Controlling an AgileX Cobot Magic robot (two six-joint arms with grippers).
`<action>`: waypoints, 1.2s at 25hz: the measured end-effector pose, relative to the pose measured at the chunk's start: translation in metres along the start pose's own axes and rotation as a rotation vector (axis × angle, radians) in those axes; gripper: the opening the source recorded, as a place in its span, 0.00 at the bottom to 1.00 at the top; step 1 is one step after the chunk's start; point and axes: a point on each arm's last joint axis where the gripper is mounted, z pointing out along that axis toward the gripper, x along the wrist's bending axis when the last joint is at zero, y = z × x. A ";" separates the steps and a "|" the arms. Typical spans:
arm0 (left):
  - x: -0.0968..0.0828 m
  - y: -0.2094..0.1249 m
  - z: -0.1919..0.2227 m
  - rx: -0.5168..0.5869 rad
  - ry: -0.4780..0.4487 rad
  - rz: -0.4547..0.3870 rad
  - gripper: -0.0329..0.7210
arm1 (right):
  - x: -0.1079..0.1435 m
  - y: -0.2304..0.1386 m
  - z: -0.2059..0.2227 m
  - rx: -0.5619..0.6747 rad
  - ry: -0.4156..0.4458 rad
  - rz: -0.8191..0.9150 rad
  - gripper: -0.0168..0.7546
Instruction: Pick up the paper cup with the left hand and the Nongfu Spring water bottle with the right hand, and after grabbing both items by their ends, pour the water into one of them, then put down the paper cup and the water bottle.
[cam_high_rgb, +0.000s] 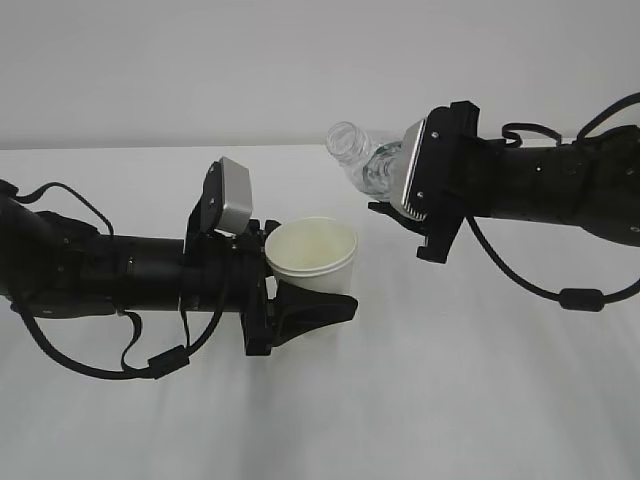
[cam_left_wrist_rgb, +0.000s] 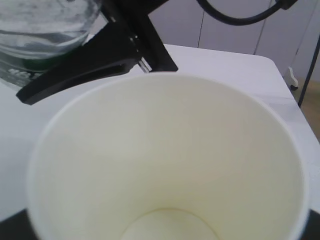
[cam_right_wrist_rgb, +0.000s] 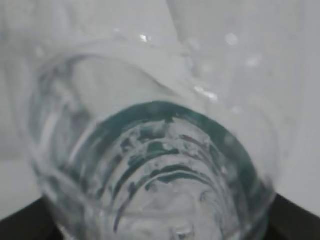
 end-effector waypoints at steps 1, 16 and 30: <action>-0.001 0.000 0.001 0.000 -0.004 -0.001 0.75 | 0.000 0.000 0.000 0.000 0.000 -0.007 0.66; -0.005 0.003 0.008 -0.020 0.006 -0.017 0.75 | 0.000 0.000 0.000 0.000 -0.001 -0.101 0.66; -0.003 -0.001 0.009 0.004 0.023 0.049 0.75 | -0.004 0.000 0.000 0.006 -0.043 -0.155 0.66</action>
